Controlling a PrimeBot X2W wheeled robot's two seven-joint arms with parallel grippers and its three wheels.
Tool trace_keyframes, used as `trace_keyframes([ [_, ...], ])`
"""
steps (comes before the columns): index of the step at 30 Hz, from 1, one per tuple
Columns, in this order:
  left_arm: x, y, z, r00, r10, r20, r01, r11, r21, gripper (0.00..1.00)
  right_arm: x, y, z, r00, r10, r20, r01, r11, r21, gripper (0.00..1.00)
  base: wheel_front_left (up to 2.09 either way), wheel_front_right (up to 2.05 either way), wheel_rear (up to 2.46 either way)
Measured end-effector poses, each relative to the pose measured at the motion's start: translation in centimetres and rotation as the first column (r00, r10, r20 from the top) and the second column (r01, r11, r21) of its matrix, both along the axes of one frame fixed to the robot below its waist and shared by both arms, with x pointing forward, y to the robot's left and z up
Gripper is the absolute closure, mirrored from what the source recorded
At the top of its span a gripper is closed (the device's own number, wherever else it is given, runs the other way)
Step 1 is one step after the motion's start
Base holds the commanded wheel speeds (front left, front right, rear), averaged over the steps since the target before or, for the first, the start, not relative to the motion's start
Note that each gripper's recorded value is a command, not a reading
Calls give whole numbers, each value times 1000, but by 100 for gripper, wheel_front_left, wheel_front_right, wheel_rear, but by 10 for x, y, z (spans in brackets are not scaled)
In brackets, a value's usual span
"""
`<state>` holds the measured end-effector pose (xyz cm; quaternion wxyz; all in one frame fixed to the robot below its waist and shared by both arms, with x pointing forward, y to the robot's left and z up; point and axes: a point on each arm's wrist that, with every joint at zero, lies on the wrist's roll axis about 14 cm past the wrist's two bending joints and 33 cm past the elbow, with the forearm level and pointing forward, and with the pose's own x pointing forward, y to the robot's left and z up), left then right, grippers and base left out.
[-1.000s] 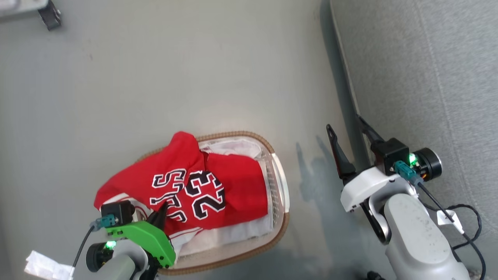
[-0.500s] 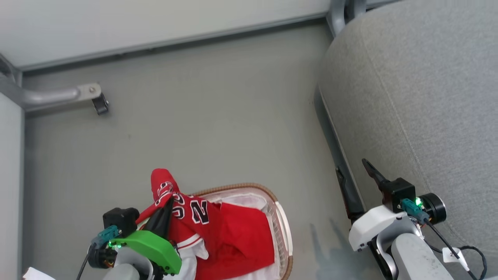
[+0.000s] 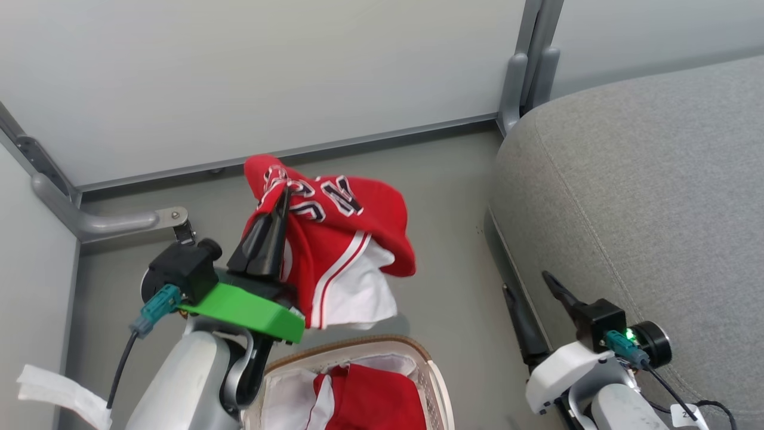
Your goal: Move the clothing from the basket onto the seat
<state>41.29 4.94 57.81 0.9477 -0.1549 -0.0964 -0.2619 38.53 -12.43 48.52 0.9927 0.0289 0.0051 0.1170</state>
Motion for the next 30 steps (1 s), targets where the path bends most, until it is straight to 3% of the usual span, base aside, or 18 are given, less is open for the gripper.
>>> trace_keyframes([
  [6, -9, -21, 39, 991, -52, 121, 52, 999, 2, 100, -2, 48, 48, 979, 145, 145, -148, 989, 10, 0, 0, 0, 0],
  [11, -12, -31, 39, 990, -74, 120, 75, 997, -3, 100, -3, 103, 108, 896, 317, 312, -320, 946, -45, 0, 0, 0, 0],
  [16, -19, -39, 34, 990, -95, 106, 96, 995, 0, 100, -6, 145, 119, 829, 453, 328, -441, 890, -116, 0, 0, 0, 0],
  [21, -30, -45, 32, 989, -114, 96, 115, 993, -8, 100, 0, 162, 99, 825, 505, 254, -488, 863, -131, 3, 0, 0, 0],
  [23, -35, -46, 33, 988, -118, 95, 120, 993, -13, 100, 5, 164, 89, 831, 511, 221, -495, 859, -126, 73, 0, 0, 0],
  [24, -36, -44, 33, 989, -115, 93, 117, 993, -18, 100, 5, 167, 84, 832, 516, 202, -504, 856, -112, 100, 0, 0, 0],
  [27, -38, -38, 33, 991, -98, 89, 101, 995, -25, 100, 4, 175, 69, 831, 536, 152, -528, 844, -91, 100, 0, 0, 0],
  [30, -37, -32, 33, 993, -81, 90, 83, 996, -23, 100, 9, 173, 71, 840, 521, 151, -516, 853, -70, 100, 0, 0, 0],
])
